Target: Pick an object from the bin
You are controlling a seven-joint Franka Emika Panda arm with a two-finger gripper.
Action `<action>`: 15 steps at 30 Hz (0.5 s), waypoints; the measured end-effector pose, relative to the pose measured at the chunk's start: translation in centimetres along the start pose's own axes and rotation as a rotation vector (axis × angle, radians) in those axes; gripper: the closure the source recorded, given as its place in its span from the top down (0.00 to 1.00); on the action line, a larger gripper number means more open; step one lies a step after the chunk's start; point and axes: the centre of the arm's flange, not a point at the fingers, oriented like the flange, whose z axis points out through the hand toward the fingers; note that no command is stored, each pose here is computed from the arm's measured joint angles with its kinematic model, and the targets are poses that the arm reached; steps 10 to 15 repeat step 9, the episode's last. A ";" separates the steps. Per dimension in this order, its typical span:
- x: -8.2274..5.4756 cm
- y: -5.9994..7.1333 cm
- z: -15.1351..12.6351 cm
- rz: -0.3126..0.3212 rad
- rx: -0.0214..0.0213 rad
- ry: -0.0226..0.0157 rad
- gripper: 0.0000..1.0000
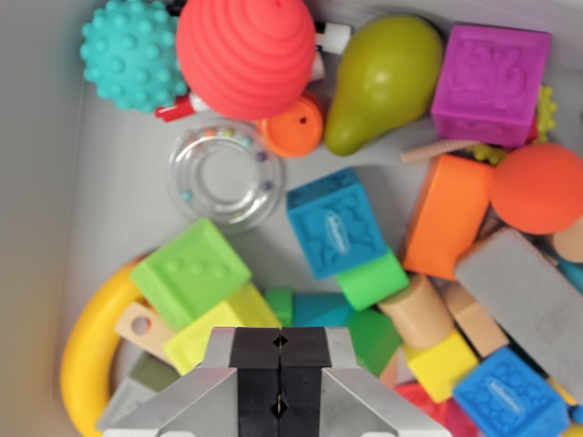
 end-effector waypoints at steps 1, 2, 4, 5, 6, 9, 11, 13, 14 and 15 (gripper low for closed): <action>0.0 0.0 -0.1 0.000 -0.0005 -0.0005 0.00; 0.0 0.0 -0.1 0.000 -0.0008 -0.0007 0.00; 0.0 0.0 -0.3 0.000 -0.0010 -0.0009 0.00; -0.1 0.0 -0.4 0.000 -0.0008 -0.0008 0.00; 0.0 0.0 -0.4 0.000 -0.0007 -0.0007 0.00; 0.0 0.0 -0.4 0.000 -0.0014 -0.0012 0.00; 0.0 0.0 -0.4 0.000 -0.0014 -0.0012 0.00; 0.0 0.0 -0.4 0.000 -0.0014 -0.0012 0.00; 0.0 0.0 -0.4 0.000 -0.0014 -0.0012 0.00; 0.0 0.0 -0.4 0.000 -0.0014 -0.0012 0.00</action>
